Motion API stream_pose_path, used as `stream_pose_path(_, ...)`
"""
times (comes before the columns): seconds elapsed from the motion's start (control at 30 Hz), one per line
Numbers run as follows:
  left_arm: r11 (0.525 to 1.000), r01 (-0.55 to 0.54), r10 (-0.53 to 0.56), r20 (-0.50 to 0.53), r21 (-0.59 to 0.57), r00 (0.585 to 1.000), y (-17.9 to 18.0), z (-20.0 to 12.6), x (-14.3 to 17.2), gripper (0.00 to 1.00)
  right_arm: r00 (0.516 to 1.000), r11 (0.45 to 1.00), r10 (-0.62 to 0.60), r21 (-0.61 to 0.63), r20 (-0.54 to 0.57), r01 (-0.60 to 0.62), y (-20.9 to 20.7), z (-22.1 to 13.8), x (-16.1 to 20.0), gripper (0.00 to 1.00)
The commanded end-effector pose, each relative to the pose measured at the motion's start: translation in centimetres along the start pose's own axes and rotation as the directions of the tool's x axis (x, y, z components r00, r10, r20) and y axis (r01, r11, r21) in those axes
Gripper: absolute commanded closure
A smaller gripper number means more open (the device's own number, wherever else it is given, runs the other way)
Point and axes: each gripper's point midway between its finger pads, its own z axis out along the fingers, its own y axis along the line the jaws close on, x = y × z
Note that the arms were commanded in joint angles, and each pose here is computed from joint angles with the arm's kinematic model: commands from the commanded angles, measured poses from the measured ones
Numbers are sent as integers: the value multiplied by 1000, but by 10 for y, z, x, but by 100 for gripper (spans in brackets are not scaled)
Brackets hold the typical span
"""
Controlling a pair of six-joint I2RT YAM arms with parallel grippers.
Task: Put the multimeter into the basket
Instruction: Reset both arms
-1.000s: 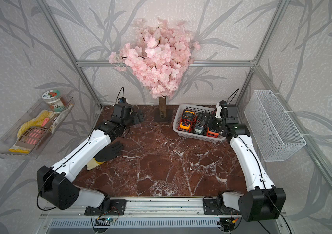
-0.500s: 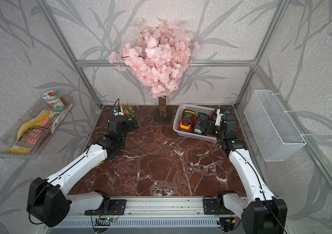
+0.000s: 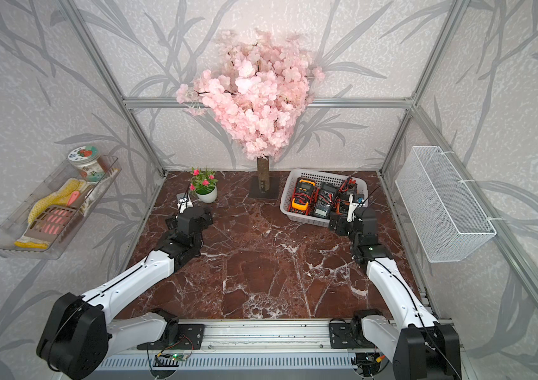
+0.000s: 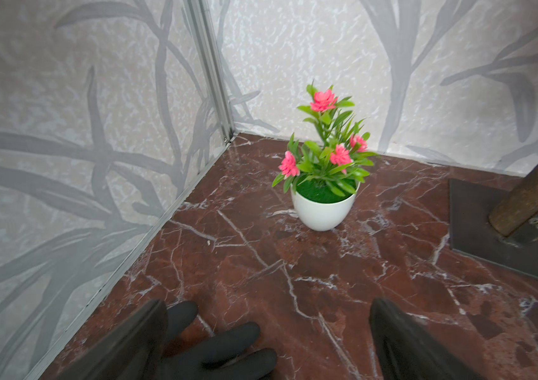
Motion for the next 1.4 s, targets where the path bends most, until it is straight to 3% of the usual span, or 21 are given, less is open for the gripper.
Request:
stream_pose_path(0.0, 998, 39, -36, 53, -55, 998, 20, 0, -6, 0, 996, 998, -40, 60, 77, 35, -10, 3, -12, 0)
stream_pose_path(0.3, 992, 62, -59, 28, -107, 998, 60, 10, 31, 0, 995, 973, -41, 232, 93, 18, -52, 19, 6, 0)
stream_pose_path(0.53, 992, 69, -69, 1, -105, 998, 76, 14, 57, 0, 993, 973, -12, 229, 116, -15, -65, 37, 22, 1)
stream_pose_path(0.8, 998, 59, -59, -1, -39, 998, 67, 23, 68, 0, 981, 984, -37, 179, 188, 3, -59, 56, 29, 1)
stream_pose_path(1.03, 998, 57, -56, 41, -40, 998, 56, 44, 57, 0, 968, 986, -45, 168, 246, 3, -60, 62, 42, 0)
stream_pose_path(1.37, 1000, 0, 0, 50, -12, 999, 44, 61, 56, 0, 967, 987, -55, 158, 249, 15, -58, 63, 47, 1)
